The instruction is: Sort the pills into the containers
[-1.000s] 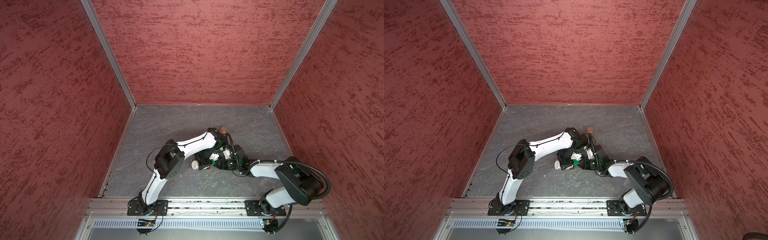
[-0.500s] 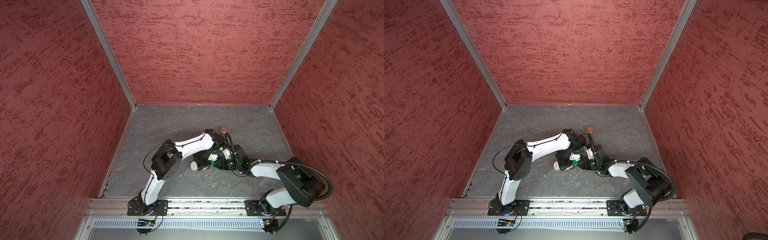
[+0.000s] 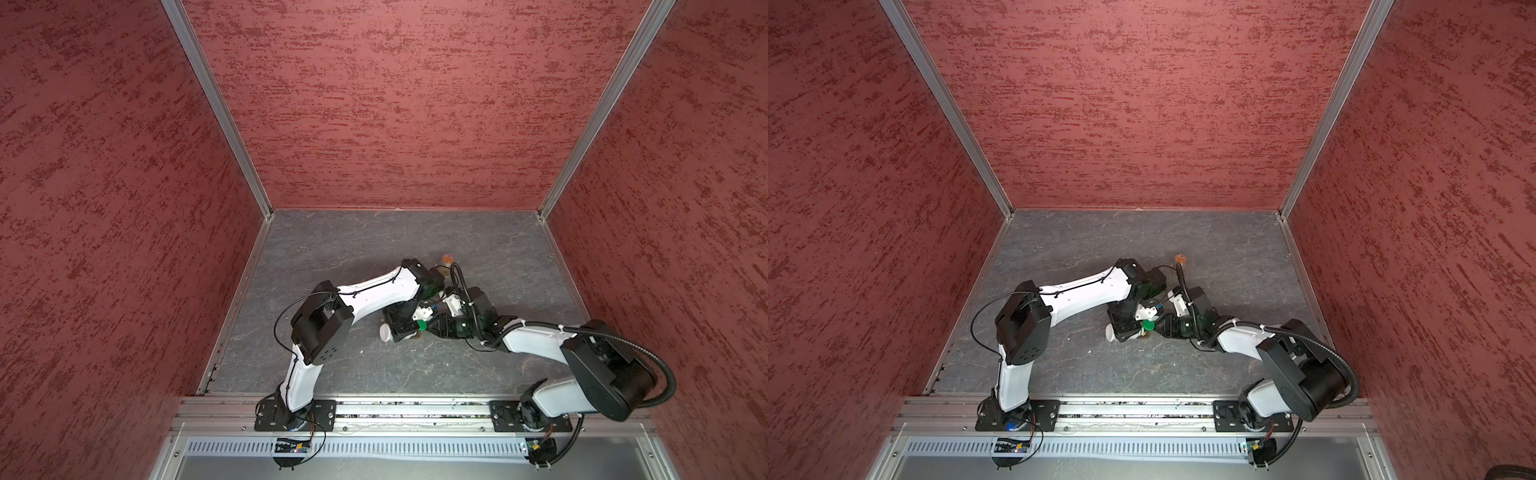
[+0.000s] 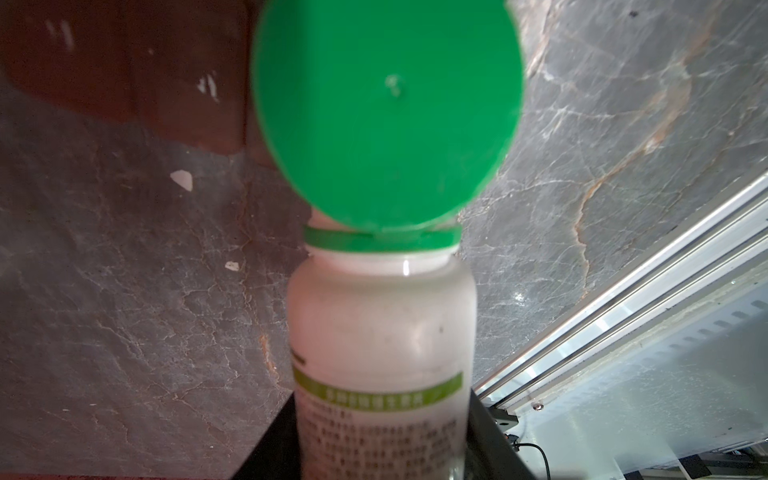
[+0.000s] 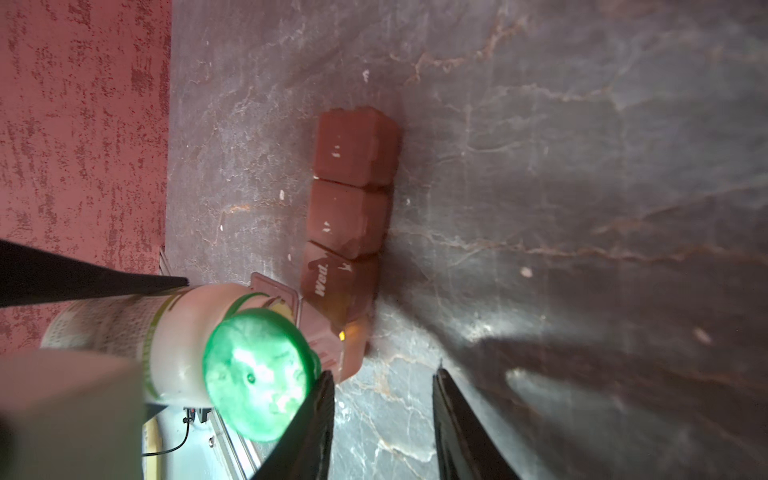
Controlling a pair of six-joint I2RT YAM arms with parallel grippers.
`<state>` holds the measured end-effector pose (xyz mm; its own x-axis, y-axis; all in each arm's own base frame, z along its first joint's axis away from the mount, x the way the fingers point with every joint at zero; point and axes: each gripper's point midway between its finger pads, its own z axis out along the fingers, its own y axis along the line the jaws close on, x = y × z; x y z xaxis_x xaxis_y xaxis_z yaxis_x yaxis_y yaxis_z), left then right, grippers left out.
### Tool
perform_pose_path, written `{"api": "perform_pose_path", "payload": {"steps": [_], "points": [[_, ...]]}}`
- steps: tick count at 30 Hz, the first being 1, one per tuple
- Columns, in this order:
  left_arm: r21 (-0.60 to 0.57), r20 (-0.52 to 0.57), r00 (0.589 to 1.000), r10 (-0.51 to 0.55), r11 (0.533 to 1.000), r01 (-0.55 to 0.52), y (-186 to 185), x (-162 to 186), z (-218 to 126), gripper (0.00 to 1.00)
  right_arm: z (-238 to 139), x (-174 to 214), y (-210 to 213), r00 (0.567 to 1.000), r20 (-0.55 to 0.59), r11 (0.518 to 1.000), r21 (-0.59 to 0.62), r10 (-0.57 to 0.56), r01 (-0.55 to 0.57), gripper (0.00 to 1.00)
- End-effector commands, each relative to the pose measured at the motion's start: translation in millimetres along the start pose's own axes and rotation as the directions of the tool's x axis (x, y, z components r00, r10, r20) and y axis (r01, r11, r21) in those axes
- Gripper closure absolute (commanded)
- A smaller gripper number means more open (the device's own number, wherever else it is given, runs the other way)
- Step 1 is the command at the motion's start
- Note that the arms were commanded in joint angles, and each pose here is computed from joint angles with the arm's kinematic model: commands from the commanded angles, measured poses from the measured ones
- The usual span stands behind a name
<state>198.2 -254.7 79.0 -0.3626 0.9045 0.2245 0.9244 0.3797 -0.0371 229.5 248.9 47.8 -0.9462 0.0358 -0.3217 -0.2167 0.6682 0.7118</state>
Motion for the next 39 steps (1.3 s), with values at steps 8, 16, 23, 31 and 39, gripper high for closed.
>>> {"api": "perform_pose_path", "payload": {"steps": [8,16,23,31,39], "points": [[0.002,0.188,0.982,-0.024,1.0,0.024,1.6,-13.3,-11.7,1.0,-22.9,-20.4,14.7,0.998,0.052,0.997,0.06,-0.048,0.045,0.58],[0.017,0.227,0.973,-0.031,0.999,0.028,1.1,-11.3,-5.3,1.0,-32.6,-25.8,16.0,0.997,0.071,0.994,0.1,-0.043,0.035,0.58],[0.009,0.297,0.953,-0.055,0.998,0.055,5.7,-6.9,-12.9,1.0,-45.3,-33.0,19.1,0.995,0.094,0.989,0.145,-0.046,0.033,0.58],[0.016,0.509,0.856,-0.092,0.995,0.098,15.6,-17.3,-35.9,1.0,-82.2,-62.4,35.0,0.977,0.198,0.971,0.239,-0.076,0.027,0.58],[-0.007,0.803,0.587,-0.108,0.982,0.189,43.5,-30.1,-84.8,1.0,-134.2,-98.2,74.0,0.938,0.318,0.959,0.279,-0.14,0.049,0.52]]}}
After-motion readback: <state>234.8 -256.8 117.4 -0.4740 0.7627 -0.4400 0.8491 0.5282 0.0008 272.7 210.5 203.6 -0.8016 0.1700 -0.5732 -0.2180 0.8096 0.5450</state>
